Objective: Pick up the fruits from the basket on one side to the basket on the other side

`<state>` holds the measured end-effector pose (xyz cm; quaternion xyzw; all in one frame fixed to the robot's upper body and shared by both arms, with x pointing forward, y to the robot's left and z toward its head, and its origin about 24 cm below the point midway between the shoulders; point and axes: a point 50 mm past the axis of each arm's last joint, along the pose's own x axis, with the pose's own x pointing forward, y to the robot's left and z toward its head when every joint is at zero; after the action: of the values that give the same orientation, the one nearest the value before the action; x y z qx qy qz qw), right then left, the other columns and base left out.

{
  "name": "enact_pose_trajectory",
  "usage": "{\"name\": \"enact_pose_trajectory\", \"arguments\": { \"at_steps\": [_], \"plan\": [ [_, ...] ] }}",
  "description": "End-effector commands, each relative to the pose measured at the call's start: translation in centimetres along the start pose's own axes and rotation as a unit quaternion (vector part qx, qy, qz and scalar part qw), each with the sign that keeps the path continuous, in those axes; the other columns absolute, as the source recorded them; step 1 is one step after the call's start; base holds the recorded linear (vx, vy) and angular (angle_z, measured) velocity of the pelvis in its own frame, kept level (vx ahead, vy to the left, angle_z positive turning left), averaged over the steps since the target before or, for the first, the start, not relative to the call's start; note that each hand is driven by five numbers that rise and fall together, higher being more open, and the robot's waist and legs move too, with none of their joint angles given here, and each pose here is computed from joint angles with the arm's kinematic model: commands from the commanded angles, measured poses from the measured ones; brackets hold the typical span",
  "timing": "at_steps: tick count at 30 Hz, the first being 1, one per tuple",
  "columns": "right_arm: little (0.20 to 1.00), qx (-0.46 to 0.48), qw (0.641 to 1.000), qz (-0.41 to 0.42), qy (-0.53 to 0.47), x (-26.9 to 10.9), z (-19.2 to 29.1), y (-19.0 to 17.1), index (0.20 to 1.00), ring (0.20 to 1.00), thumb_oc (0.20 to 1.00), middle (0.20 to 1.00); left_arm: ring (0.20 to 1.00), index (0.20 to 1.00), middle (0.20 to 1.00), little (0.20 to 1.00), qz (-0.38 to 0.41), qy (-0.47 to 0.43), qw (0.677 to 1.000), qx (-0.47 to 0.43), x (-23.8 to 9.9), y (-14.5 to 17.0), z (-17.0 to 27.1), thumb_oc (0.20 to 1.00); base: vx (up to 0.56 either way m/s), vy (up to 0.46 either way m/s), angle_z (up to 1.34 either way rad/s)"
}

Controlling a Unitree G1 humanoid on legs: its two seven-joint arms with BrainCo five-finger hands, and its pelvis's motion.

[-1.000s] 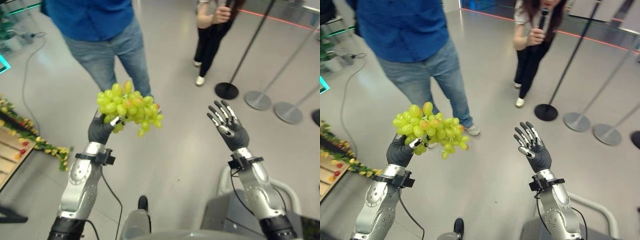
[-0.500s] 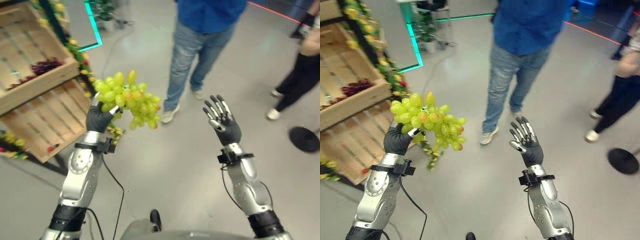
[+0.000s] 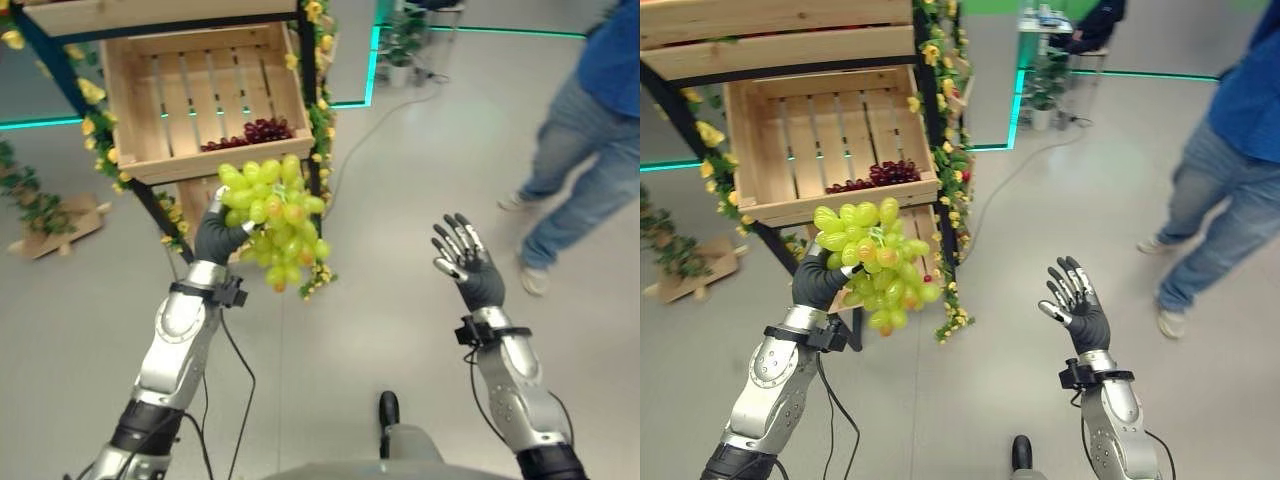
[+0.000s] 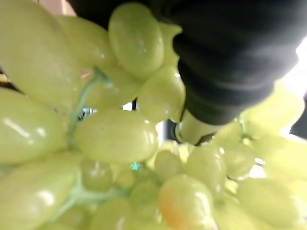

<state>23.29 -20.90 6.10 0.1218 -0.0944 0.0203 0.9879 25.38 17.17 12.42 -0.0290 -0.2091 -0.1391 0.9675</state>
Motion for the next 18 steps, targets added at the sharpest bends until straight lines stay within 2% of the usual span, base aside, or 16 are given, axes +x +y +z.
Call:
{"name": "enact_pose_trajectory", "arguments": {
  "at_steps": [1,11,18],
  "plan": [
    [1.000,-0.026,0.995,0.021,-0.095,1.5,3.5,0.8,1.000,1.000,1.000,1.000,0.200,0.200,0.200,0.200,-0.031,-0.119,0.992,0.018,1.9,-0.6,4.2,0.200,0.32,-0.229,0.69],
    [1.000,-0.040,0.993,0.056,-0.097,2.2,4.1,1.5,1.000,1.000,1.000,1.000,0.200,0.200,0.200,0.200,-0.016,-0.123,0.992,0.009,1.8,0.0,4.6,0.200,0.14,-0.217,0.39],
    [1.000,-0.043,0.994,0.057,-0.088,2.3,3.3,2.2,1.000,1.000,1.000,1.000,0.200,0.200,0.200,0.200,0.005,-0.122,0.992,0.038,1.4,1.2,4.9,0.200,0.15,-0.035,0.36]
  ]
}}
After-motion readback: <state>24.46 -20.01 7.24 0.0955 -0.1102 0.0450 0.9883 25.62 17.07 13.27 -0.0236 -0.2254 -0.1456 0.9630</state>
